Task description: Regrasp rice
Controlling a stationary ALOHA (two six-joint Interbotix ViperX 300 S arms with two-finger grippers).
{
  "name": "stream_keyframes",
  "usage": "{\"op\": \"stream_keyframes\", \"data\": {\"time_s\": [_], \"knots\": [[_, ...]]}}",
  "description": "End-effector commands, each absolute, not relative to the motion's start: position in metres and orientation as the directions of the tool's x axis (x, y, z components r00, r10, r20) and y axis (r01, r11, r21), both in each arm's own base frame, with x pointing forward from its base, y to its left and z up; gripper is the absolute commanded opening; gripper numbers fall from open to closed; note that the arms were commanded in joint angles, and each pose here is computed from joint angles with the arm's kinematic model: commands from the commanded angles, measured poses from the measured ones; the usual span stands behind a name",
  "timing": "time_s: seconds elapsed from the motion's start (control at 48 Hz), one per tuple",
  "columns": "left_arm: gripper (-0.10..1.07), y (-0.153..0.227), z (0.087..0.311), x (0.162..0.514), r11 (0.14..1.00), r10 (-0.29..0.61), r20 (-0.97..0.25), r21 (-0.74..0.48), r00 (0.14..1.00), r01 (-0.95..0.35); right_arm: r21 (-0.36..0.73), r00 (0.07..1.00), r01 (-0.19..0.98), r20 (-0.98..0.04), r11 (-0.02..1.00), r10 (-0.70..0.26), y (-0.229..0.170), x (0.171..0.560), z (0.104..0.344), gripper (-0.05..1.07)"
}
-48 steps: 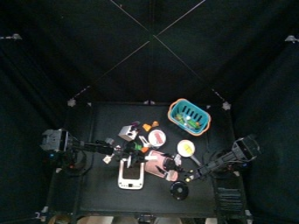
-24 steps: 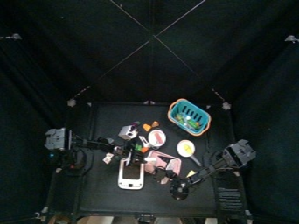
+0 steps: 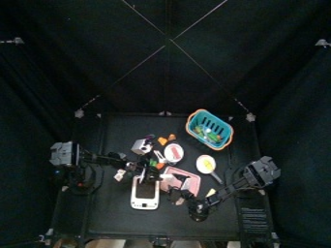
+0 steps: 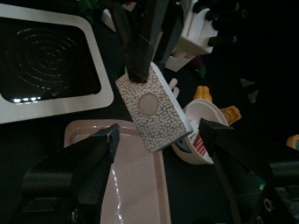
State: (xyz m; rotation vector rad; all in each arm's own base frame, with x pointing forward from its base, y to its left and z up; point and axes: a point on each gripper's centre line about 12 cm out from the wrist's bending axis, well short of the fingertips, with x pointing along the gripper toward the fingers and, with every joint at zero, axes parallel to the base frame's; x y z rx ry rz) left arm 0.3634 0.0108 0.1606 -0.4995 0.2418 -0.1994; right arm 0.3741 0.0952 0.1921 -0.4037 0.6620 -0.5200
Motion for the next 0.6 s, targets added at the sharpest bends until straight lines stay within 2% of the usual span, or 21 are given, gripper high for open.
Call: {"op": "stream_keyframes", "data": {"time_s": [0.0, 0.396, 0.583], "knots": [[0.58, 0.012, 0.1707, 0.3681, 0.855, -0.249, -0.144, -0.497, 0.958, 0.148, -0.507, 0.682, 0.325, -0.46, 0.798, -0.569, 0.0962, 0.3788, 0.2042, 1.01], [0.59, 0.0119, 0.1692, 0.3679, 0.849, -0.249, -0.148, -0.508, 0.957, 0.142, -0.528, 0.671, 0.302, -0.473, 0.793, -0.571, 0.0994, 0.3849, 0.2052, 1.0], [0.59, 0.0122, 0.1693, 0.3679, 0.849, -0.247, -0.147, -0.51, 0.958, 0.14, -0.531, 0.665, 0.303, -0.477, 0.792, -0.574, 0.0981, 0.3846, 0.2029, 0.89]]}}
